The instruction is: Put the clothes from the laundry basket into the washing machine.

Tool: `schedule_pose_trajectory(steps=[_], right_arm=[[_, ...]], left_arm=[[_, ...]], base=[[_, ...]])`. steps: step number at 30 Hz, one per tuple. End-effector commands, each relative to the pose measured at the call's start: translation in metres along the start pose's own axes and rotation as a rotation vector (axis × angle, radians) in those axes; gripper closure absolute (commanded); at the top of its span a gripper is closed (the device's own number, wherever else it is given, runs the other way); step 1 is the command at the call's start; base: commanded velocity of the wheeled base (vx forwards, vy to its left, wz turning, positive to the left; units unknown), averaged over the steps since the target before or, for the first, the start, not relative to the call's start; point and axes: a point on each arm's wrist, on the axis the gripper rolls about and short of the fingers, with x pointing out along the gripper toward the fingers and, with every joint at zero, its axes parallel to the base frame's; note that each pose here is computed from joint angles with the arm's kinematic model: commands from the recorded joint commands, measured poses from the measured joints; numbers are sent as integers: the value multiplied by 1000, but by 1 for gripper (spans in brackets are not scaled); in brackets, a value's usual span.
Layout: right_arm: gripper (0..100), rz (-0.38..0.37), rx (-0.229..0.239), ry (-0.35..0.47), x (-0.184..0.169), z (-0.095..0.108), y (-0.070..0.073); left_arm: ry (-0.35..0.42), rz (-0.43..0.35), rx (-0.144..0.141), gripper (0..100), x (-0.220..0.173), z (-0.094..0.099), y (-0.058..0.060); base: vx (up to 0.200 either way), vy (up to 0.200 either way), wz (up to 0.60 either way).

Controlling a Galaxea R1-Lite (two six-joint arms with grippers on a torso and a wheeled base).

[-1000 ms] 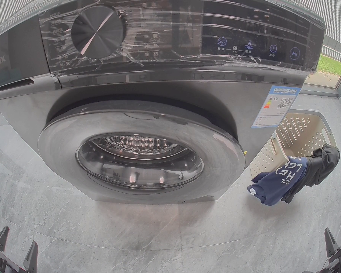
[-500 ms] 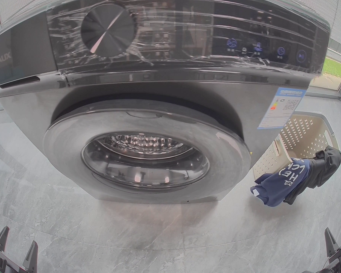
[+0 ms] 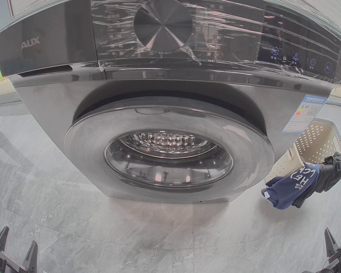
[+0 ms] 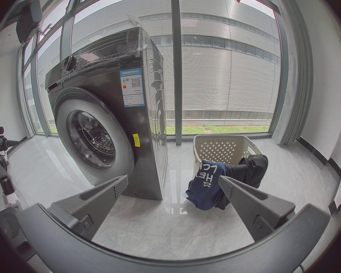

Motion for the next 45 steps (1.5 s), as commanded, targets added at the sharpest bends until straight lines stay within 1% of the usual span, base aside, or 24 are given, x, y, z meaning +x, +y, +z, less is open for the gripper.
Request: schedule_pose_trajectory(steps=[1,18,33,34,35,36,37,38,39,42,45], right_arm=[[0,1,0,7,1,-5,0],[0,1,3,3,0,-5,0],[0,-2,-6,0,0,-5,0],[0,4,-3,-172,-11,36,0],[0,7,8,-207,-14,59,0],[0,18,31,-184,-10,76,0],[0,30,53,-144,-3,83,0],[0,54,72,-93,6,86,0],[0,86,89,-45,14,87,1],[0,179,94,133,41,79,4],[0,253,92,234,61,80,9]], left_arm=[[1,0,0,0,0,-5,0],[2,0,1,0,0,-5,0],[1,0,1,0,0,-5,0],[1,0,0,0,0,-5,0],[1,0,1,0,0,-5,0],[1,0,3,0,0,-5,0],[2,0,4,0,0,-5,0],[1,0,6,0,0,-5,0],[1,0,3,0,0,-5,0],[1,0,3,0,0,-5,0],[1,0,1,0,0,-5,0]], base=[[0,0,0],[0,0,0],[0,0,0],[0,0,0],[0,0,0],[0,0,0],[0,0,0],[0,0,0],[0,0,0],[0,0,0],[0,0,0]])
